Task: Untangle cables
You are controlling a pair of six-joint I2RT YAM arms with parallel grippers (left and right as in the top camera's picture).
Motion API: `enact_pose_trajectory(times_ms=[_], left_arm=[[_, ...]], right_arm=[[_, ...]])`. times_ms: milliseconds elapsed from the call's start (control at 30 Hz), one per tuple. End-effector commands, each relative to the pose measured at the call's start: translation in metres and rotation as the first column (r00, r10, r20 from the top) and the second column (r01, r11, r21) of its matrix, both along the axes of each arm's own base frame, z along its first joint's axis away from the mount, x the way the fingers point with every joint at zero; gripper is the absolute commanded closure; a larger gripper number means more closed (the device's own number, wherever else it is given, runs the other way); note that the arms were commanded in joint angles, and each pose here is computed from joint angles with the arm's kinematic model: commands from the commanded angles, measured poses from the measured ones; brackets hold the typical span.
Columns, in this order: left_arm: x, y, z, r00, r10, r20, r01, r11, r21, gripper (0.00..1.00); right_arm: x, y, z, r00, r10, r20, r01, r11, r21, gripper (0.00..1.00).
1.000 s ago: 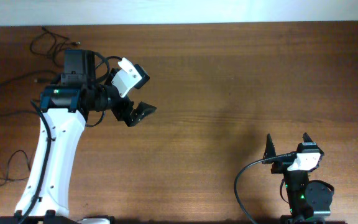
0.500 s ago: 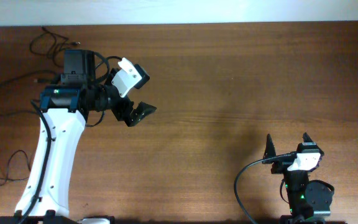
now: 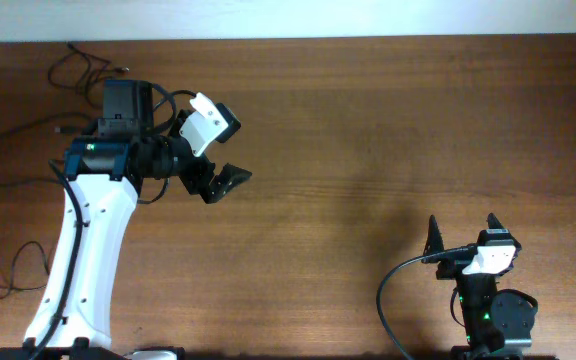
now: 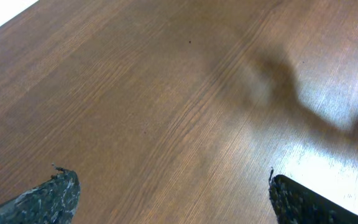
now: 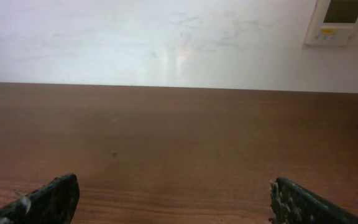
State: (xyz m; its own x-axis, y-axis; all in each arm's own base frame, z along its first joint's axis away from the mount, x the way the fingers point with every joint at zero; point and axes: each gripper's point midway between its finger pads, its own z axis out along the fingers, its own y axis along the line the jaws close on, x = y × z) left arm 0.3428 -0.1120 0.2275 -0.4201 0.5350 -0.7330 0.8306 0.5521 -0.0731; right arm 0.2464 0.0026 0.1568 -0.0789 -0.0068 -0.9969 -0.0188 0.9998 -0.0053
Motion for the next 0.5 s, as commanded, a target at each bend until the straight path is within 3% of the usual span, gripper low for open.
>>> enact_pose_trajectory(times_ms=[0, 467], left_arm=[[-0.001, -0.001, 0.01, 1.0, 0.005, 0.019, -0.005, 1.0, -0.005, 0.01], [-0.037, -0.003, -0.001, 0.989, -0.003, -0.147, 0.0, 1.0, -0.021, 0.01]], right_arm=[[0.0, -0.004, -0.001, 1.0, -0.019, 0.0, 0.019, 1.0, 0.004, 0.02], [0.0, -0.004, -0.001, 1.0, -0.019, 0.0, 0.019, 1.0, 0.004, 0.02]])
